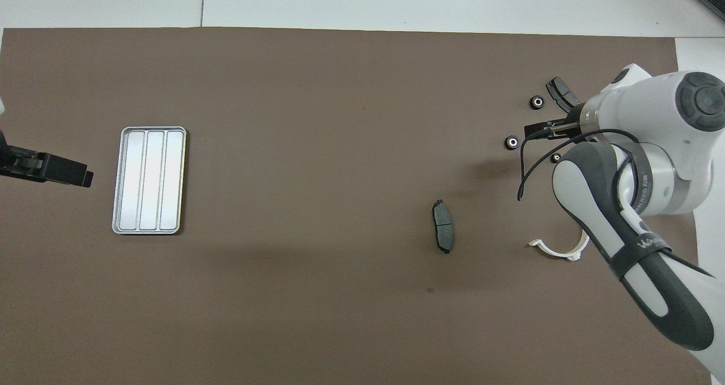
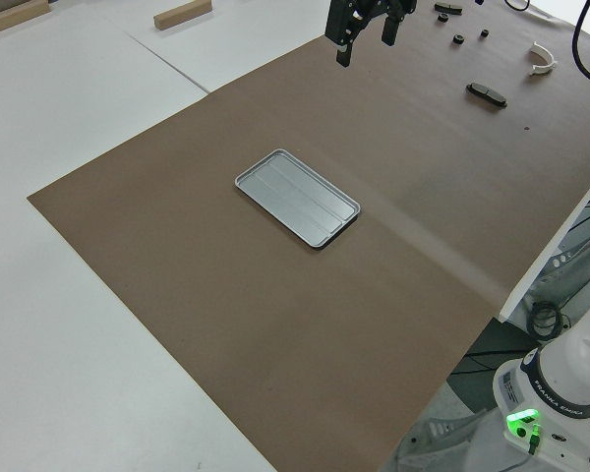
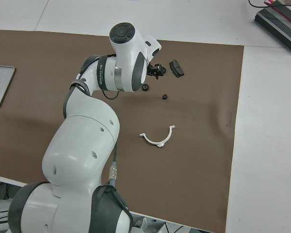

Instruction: Pick bearing gear from pile to tray

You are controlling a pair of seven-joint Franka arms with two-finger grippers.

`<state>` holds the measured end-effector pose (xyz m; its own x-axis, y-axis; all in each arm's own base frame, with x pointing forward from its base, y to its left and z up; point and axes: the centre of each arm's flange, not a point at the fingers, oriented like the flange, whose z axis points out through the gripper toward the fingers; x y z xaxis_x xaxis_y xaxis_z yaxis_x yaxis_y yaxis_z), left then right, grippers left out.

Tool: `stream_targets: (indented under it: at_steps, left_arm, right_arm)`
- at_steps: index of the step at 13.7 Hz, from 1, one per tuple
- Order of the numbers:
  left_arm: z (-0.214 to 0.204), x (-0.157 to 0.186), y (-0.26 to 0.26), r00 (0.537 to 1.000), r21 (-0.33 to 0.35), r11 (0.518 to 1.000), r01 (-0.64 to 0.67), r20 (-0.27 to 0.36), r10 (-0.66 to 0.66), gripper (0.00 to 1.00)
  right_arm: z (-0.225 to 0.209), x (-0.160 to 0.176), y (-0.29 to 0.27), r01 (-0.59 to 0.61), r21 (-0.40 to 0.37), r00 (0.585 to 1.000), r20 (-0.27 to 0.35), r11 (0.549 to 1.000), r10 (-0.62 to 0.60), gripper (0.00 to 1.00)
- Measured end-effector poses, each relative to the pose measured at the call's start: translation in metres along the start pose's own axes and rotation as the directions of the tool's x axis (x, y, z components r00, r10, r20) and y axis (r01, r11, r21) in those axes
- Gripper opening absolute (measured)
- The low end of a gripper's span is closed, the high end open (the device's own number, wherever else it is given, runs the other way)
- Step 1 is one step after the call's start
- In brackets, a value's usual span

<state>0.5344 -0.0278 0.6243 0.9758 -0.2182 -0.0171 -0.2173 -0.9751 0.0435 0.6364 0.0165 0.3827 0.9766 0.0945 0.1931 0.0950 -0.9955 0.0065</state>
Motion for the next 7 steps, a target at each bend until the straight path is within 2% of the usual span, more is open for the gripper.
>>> stream_targets:
  at_steps: [7]
  left_arm:
    - [0.0,0.0,0.0,1.0,0.0,1.0,0.0,0.0,0.0,1.0]
  right_arm:
    - [0.053,0.005,-0.021,0.033,0.004,0.999,-0.031,0.999,-0.033,1.0]
